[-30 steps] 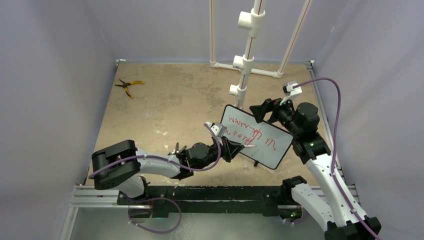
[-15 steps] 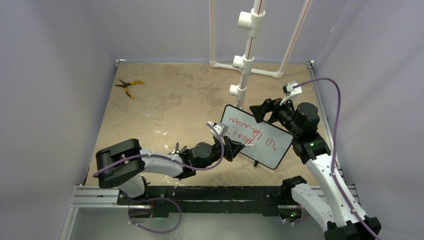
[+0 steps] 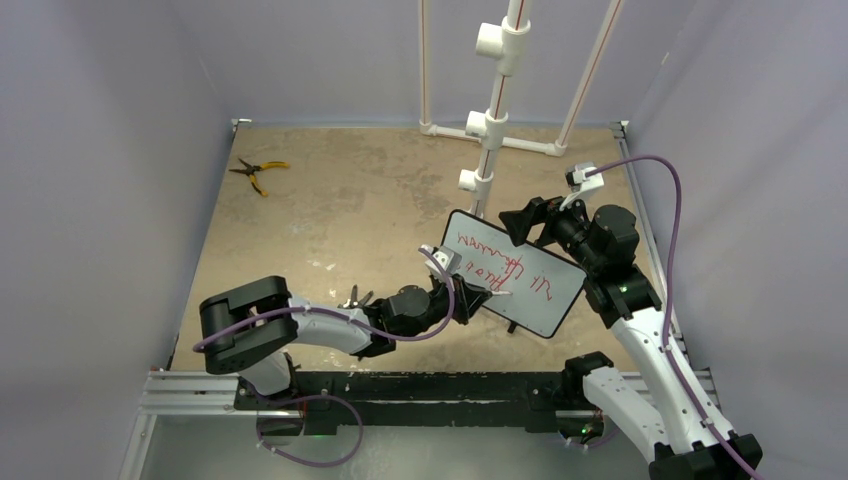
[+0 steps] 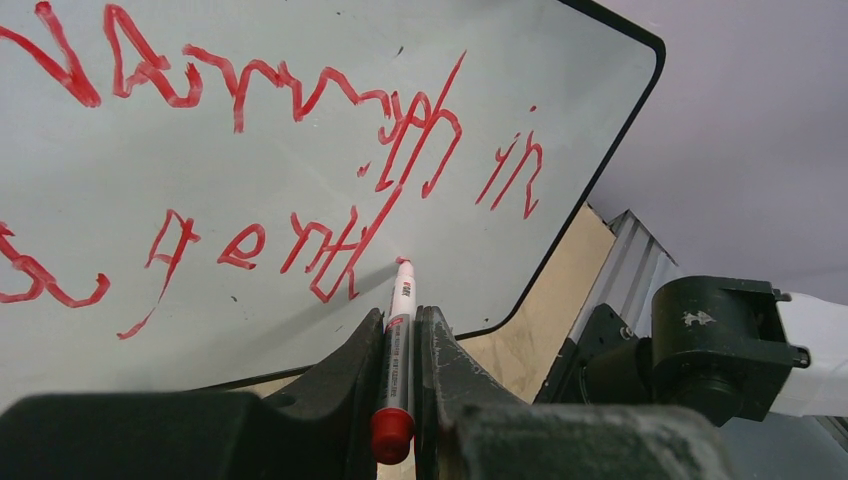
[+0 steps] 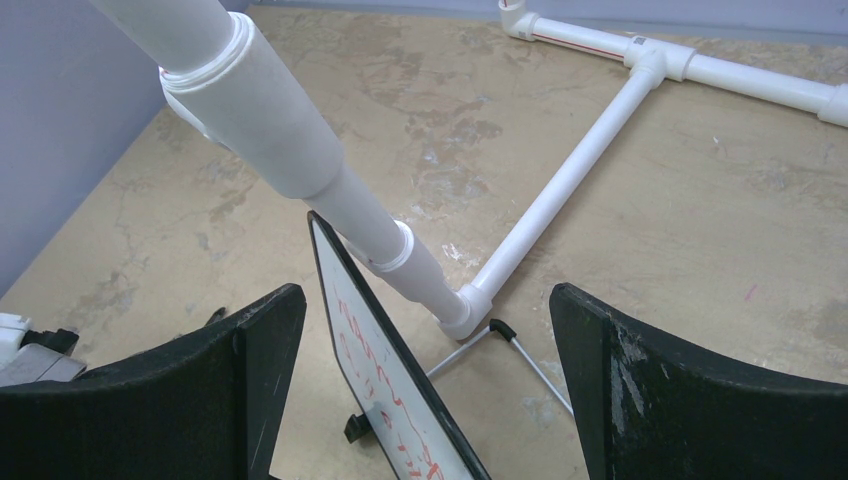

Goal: Write a sentence on the whiteboard

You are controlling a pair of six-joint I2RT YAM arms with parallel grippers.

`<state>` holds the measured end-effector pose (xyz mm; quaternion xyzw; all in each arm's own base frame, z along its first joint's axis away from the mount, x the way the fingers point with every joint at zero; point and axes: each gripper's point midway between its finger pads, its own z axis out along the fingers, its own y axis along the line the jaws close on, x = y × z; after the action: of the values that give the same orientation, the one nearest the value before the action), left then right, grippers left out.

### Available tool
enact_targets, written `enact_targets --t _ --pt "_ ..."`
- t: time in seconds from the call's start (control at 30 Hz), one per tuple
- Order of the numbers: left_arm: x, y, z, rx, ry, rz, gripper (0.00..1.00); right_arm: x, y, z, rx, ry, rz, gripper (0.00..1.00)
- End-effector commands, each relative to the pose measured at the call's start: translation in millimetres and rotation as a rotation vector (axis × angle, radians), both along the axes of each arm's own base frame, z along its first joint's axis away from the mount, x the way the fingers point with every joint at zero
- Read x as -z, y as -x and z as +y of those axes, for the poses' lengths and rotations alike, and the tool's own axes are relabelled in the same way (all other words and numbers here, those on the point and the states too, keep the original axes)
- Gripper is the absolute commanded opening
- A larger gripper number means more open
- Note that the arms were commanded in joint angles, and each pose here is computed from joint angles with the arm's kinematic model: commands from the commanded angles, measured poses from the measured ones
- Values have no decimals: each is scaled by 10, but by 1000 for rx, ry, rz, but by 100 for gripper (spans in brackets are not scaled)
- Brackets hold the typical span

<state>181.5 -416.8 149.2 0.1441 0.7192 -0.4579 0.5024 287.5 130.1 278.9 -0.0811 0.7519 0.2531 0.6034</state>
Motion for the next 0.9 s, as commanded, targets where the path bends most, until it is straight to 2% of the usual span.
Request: enact_targets --t 0.0,0.37,0.87 --pt "-230 -39 -114 1 61 -38 0 -69 -9 -6 5 4 -32 95" --pt "-397 -89 -76 -32 98 -61 0 -75 -11 -7 5 4 -34 95" --pt "-308 -104 103 -78 93 -41 0 -79 -9 -3 3 3 -36 95"
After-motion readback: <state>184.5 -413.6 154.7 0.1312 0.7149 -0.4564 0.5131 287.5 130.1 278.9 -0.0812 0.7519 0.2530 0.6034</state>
